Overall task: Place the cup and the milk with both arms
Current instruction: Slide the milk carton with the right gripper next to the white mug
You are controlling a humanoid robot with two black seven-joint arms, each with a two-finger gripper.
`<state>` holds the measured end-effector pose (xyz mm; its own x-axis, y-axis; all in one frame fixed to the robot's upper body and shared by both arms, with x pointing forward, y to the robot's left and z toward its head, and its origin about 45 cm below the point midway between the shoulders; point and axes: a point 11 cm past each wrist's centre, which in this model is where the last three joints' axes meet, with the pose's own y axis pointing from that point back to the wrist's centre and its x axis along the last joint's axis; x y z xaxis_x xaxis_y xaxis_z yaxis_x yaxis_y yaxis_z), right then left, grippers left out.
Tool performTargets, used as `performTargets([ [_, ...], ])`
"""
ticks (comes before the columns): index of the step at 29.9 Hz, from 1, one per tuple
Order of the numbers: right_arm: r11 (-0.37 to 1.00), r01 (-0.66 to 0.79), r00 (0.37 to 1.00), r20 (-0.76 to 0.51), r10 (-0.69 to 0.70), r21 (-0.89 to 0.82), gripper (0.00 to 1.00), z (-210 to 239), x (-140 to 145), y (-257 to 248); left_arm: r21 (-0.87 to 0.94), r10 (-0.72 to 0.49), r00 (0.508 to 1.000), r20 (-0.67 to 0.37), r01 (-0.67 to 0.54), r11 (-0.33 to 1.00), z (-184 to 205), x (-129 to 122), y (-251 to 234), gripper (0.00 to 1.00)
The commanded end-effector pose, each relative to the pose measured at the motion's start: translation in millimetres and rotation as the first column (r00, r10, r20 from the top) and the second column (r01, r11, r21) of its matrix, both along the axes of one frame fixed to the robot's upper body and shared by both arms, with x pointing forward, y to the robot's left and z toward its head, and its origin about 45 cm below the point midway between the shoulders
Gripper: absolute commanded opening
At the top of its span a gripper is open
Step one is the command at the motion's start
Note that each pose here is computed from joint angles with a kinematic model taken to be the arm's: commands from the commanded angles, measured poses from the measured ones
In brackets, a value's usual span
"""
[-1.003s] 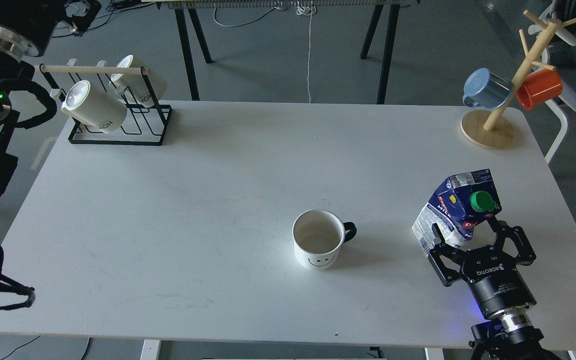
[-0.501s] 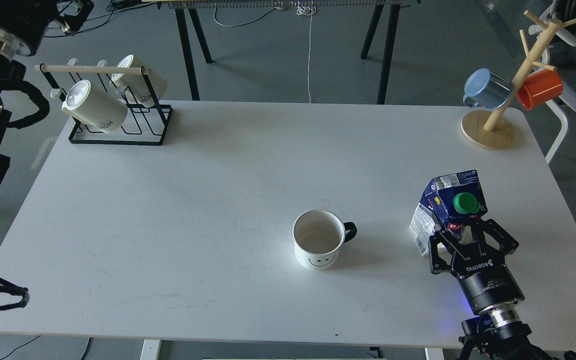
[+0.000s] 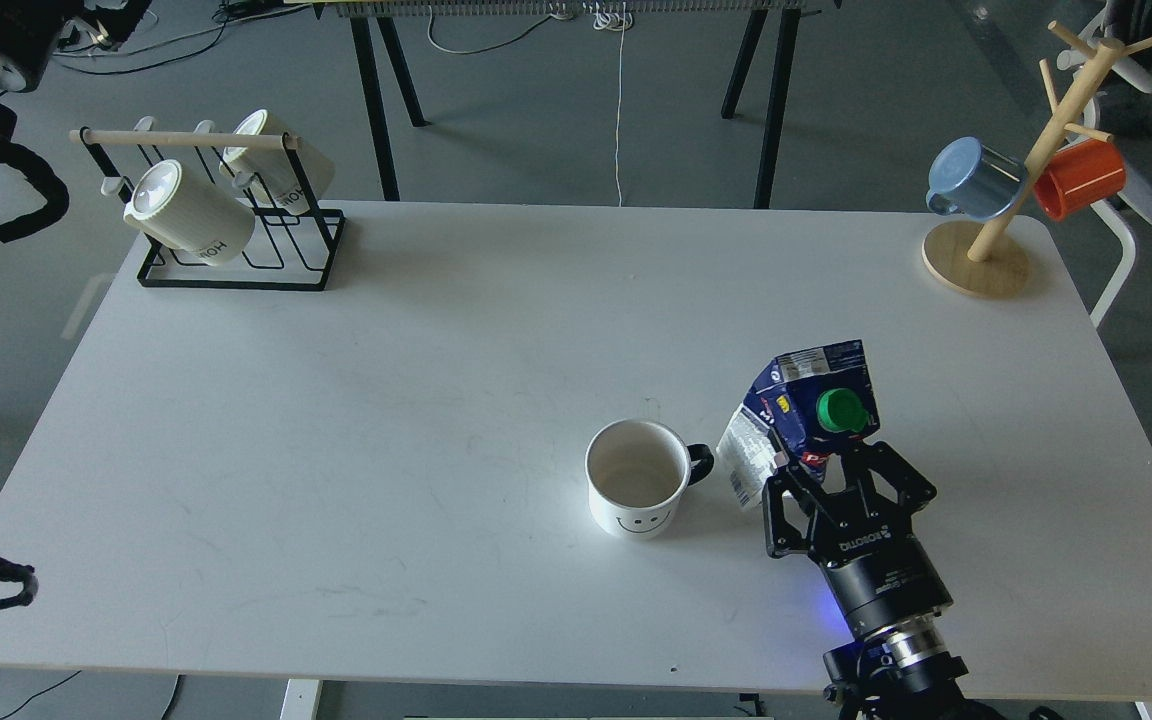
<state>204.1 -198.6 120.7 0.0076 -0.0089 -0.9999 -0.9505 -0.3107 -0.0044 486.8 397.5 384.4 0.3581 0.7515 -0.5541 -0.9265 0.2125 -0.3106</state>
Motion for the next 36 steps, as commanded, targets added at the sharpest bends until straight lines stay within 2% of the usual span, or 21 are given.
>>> performTargets([
  [1,0.999,-0.020,1.000,-0.018,0.020,0.025,0.45,-3.3,-6.8,13.1,-0.002,-0.001,1.000,-0.003,0.001,1.000,-1.6,0.0,-0.7,1.00],
  [14,0.999,-0.037,0.999,-0.014,0.037,0.016,0.48,-8.1,-7.7,26.7,0.019,-0.016,1.000,-0.019,0.016,1.000,-7.9,1.2,-7.6,1.00],
  [19,1.000,-0.027,0.999,-0.031,0.028,0.011,0.63,-16.5,-4.4,29.0,0.019,-0.016,1.000,-0.019,0.016,1.000,-7.9,1.2,-7.5,1.00],
  [25,1.000,-0.028,0.999,-0.027,0.029,0.012,0.69,-15.4,-3.3,29.4,0.019,-0.016,1.000,-0.018,0.016,1.000,-7.1,1.4,-7.7,1.00],
  [29,1.000,-0.028,0.999,-0.029,0.028,0.011,0.81,-15.7,-4.2,28.9,0.019,-0.016,1.000,-0.018,0.016,1.000,-7.1,1.4,-7.7,1.00],
  [31,1.000,-0.027,0.999,-0.033,0.027,0.015,0.93,-15.8,-6.8,29.1,0.019,-0.016,1.000,-0.018,0.016,1.000,-7.1,1.4,-7.7,1.00],
  [36,1.000,-0.023,0.998,-0.050,0.024,0.016,0.94,-18.5,-15.0,27.6,0.020,-0.015,1.000,-0.018,0.015,1.000,-6.8,1.3,-7.1,1.00],
])
